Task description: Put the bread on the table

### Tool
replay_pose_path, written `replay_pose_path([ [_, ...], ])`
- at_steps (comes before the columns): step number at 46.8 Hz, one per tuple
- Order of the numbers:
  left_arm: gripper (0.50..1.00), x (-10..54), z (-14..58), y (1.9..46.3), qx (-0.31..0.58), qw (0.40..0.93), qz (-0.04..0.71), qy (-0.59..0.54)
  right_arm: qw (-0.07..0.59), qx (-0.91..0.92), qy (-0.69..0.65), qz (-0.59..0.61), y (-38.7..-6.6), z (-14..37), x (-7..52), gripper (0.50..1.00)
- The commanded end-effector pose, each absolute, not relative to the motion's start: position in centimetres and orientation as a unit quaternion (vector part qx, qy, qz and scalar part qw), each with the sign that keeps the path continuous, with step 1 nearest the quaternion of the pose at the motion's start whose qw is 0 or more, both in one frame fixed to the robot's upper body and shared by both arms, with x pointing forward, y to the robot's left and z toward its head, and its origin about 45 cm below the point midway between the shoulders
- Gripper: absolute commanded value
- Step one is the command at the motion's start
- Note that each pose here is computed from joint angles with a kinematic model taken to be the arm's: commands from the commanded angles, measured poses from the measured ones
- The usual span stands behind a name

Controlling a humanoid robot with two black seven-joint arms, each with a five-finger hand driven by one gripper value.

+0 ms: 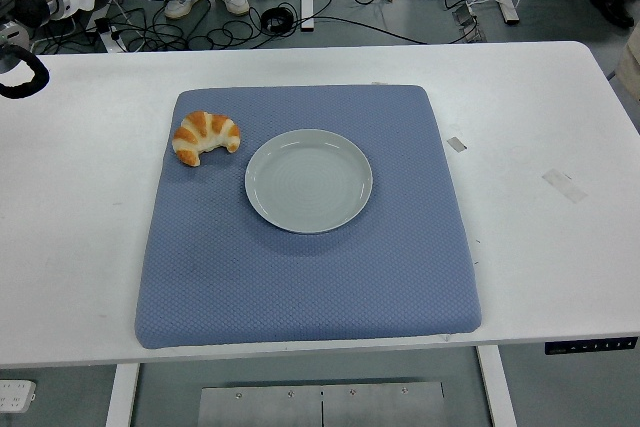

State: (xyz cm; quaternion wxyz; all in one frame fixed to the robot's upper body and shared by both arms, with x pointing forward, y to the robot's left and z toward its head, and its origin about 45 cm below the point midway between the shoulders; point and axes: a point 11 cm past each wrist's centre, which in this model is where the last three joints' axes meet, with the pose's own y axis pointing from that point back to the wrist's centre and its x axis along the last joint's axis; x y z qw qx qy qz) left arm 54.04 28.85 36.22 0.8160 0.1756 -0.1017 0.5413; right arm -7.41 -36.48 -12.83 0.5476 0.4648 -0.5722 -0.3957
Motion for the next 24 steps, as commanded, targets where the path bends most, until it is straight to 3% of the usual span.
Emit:
replay_pose_path([
  [1,0.951,53.98,35.91,28.92,0.177,0.816,0.541,-0.099,0.547,0.465,-0.573,-0.395,-36.48,-12.83,-7.39,1.000],
  [24,0.951,53.95,35.59,28.65,0.176,0.817,0.540,-0.097,0.548,0.463,-0.571,-0.399,-36.38,-12.81,-7.85,1.000],
])
